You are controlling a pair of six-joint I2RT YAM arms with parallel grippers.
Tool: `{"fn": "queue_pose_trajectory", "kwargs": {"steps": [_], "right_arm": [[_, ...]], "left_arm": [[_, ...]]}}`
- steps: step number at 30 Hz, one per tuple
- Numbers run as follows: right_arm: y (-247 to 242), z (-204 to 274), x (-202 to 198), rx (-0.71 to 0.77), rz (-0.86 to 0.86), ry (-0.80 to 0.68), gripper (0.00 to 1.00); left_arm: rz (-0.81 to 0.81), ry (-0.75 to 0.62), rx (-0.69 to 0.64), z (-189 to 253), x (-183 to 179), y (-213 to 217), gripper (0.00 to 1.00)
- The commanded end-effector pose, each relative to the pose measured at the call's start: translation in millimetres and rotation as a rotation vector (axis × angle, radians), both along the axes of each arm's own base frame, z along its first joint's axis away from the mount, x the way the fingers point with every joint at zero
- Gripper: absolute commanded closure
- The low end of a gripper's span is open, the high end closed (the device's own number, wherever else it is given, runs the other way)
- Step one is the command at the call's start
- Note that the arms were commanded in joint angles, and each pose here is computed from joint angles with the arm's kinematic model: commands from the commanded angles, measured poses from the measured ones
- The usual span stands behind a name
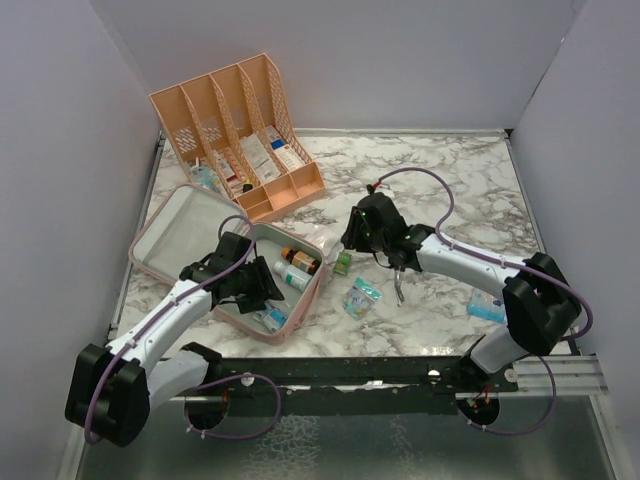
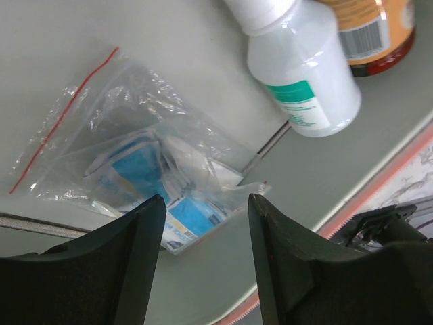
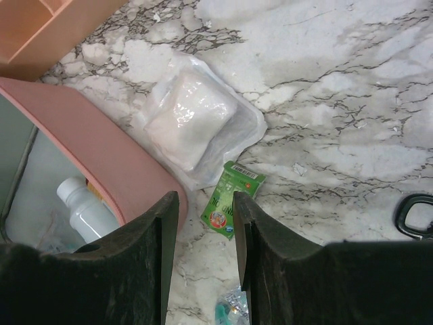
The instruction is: Organize the medicine kit
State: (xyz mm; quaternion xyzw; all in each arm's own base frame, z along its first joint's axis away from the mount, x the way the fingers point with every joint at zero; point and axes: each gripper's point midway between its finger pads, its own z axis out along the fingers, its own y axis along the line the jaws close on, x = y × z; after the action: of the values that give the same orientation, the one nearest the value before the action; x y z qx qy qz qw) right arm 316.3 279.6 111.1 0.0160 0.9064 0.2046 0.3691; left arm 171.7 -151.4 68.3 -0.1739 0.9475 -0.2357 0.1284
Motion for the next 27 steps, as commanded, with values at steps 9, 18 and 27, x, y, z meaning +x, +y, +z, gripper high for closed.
{"fn": "queue_pose_trajectory", "kwargs": {"steps": [9,18,27], "right_arm": [[-6,-6,8,0.018,-0.019,-0.013,0.62],[-15,6,9,0.016,-0.008,-0.039,0.62],[-7,10,19,0.025,0.087,-0.065,0.57]], "left_arm": [[0.205,0.062,0.032,-44,3,11,0.36],[0.206,0.015,0.058,-21,14,14,0.31],[0.203,-0.116,0.102,26,15,31,0.27]]}}
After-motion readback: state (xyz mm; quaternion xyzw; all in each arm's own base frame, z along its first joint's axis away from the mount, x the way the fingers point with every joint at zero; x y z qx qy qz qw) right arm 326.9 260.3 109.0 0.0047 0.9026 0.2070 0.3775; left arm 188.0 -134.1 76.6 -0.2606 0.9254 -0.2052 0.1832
